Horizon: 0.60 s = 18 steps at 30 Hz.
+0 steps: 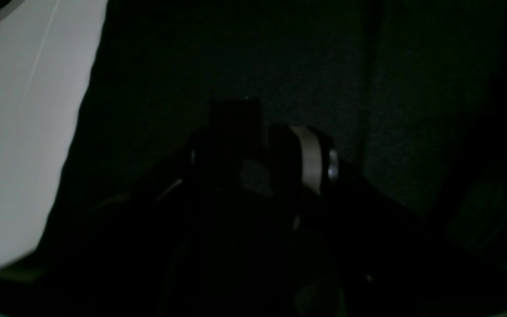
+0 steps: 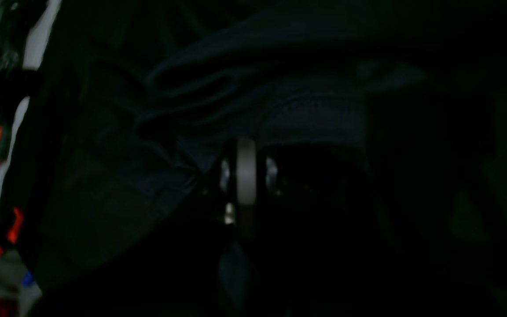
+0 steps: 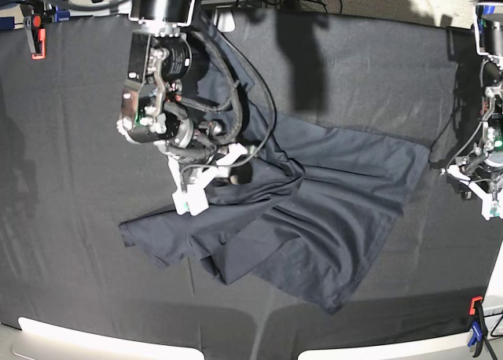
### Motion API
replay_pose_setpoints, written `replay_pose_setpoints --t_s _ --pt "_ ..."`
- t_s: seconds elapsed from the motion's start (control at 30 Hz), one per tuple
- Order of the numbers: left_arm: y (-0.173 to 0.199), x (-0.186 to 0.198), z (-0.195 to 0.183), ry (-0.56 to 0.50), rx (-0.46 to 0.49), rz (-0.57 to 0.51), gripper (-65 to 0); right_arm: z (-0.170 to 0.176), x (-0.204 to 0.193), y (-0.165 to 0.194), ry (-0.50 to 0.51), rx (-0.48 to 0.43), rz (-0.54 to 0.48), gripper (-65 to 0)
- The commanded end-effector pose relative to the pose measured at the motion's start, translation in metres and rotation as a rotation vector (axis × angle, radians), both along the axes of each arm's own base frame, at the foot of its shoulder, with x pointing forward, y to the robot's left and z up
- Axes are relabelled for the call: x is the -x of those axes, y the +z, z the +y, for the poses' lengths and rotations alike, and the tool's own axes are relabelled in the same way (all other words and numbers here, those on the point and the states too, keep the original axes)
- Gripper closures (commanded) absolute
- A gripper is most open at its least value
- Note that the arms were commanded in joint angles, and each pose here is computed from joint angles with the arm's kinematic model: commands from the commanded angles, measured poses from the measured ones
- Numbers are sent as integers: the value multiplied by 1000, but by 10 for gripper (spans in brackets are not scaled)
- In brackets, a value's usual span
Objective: Layout the t-shirt on the table in an organized manner, then fold the t-shirt properly
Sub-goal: 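Grasp the shirt collar area with the right gripper and drag it, then pull the grasped shirt edge outward with the right gripper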
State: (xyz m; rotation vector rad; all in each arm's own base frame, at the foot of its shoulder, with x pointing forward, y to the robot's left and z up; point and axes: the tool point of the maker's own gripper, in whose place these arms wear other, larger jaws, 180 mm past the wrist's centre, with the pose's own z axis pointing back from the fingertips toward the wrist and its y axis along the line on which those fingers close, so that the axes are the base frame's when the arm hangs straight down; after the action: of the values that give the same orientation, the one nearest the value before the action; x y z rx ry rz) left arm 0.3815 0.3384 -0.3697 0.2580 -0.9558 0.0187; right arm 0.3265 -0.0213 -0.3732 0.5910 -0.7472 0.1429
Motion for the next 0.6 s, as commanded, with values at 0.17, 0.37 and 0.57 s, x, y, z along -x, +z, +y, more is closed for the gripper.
replay_pose_setpoints --t_s 0.17,0.37,0.57 --pt "24 -12 8 -1 -28 -66 -235 -42 -3 12 32 234 -41 0" --pt "24 -12 8 -1 -28 -67 -235 -145 -8 19 -55 451 -50 0" --pt "23 -12 8 -1 -28 -65 -235 -222 -8 30 -142 577 -52 0"
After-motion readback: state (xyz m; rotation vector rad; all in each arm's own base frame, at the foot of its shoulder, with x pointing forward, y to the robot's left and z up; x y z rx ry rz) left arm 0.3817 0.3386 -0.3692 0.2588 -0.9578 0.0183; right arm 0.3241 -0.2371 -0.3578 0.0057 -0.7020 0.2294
